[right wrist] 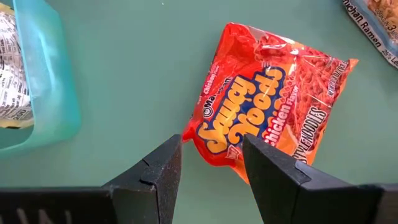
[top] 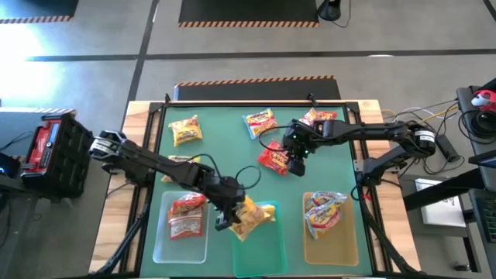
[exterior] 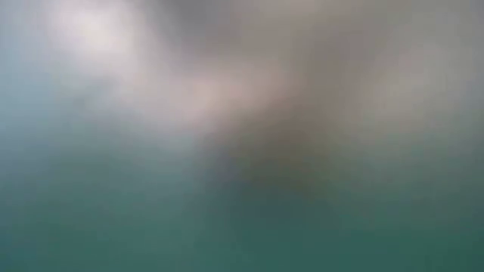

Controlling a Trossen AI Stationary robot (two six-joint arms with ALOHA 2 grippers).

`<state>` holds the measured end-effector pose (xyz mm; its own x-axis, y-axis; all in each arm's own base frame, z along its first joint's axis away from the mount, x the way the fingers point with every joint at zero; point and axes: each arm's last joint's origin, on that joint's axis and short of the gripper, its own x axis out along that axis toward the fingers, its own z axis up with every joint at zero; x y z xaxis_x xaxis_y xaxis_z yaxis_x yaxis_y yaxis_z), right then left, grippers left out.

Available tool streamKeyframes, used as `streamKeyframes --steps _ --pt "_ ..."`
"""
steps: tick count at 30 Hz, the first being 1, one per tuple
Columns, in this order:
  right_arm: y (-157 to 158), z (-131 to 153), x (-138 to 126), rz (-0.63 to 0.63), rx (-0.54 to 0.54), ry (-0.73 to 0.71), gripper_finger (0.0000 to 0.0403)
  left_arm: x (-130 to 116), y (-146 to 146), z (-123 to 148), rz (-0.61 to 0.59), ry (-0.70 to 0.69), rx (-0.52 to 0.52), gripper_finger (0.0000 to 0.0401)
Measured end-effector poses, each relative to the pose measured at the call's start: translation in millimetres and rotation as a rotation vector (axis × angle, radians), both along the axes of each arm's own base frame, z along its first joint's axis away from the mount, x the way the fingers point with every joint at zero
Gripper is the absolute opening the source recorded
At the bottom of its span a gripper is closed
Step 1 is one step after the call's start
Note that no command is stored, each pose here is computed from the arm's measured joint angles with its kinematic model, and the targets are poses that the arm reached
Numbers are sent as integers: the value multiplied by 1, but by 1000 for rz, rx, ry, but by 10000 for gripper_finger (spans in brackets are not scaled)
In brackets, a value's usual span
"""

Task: Sort Maruchan noodles
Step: Put the yellow noodle pack into green bin

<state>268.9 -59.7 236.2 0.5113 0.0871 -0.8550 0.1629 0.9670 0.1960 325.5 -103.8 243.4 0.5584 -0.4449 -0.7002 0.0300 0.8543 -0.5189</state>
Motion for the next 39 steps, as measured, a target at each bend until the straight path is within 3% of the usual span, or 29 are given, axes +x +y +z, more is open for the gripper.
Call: streamKeyframes --steps 7,16,20,27,39 --pt "0 -2 -1 0 2 7 160 14 -10 -17 -71 73 28 133" --pt "1 -9 -4 5 4 28 160 39 -14 -30 -117 146 267 133" --pt "2 -18 -8 6 12 60 160 47 -15 -31 -132 164 296 133" --pt "5 -41 -21 6 32 140 160 49 -13 -24 -41 255 257 161" --pt "6 -51 -27 31 3 176 160 49 -6 -5 71 309 329 216"
